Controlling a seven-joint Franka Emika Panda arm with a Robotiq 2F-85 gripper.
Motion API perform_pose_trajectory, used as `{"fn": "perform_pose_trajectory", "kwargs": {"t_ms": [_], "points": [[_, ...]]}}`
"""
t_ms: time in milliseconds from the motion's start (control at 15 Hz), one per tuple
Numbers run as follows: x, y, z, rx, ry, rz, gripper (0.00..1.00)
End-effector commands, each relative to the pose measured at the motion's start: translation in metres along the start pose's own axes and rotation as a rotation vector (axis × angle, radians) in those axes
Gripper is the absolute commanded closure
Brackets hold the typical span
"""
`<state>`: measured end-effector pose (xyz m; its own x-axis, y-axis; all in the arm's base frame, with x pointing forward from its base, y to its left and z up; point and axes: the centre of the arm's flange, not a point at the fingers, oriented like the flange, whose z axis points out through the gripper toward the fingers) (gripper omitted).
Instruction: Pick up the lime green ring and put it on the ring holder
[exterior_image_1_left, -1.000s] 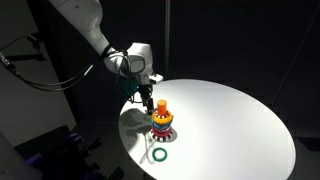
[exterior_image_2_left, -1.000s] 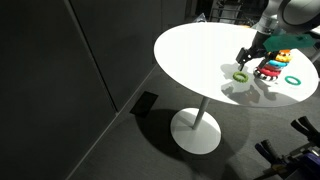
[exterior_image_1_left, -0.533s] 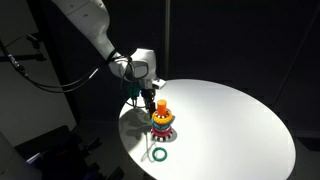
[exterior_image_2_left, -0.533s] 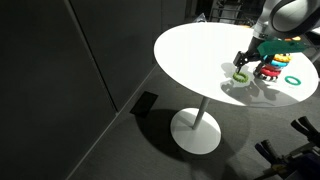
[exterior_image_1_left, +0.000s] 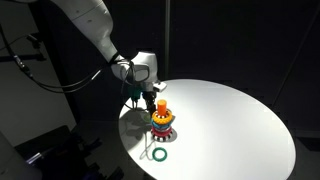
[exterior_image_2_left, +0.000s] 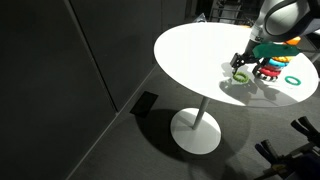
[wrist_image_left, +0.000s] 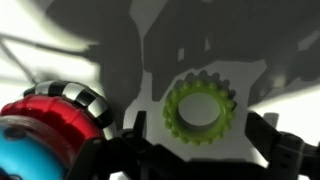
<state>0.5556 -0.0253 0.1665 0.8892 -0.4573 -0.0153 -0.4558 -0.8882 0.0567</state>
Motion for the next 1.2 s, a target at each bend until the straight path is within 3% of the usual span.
{"fn": "perform_pose_trajectory", "kwargs": {"t_ms": [0, 1067, 1133], "points": [[0.009, -0.005, 0.003, 0.008, 0.012, 0.013, 0.0], [0.007, -0.01, 0.018, 0.014, 0.012, 0.025, 0.0], [0.007, -0.01, 0.018, 0.017, 0.013, 0.029, 0.25]]}}
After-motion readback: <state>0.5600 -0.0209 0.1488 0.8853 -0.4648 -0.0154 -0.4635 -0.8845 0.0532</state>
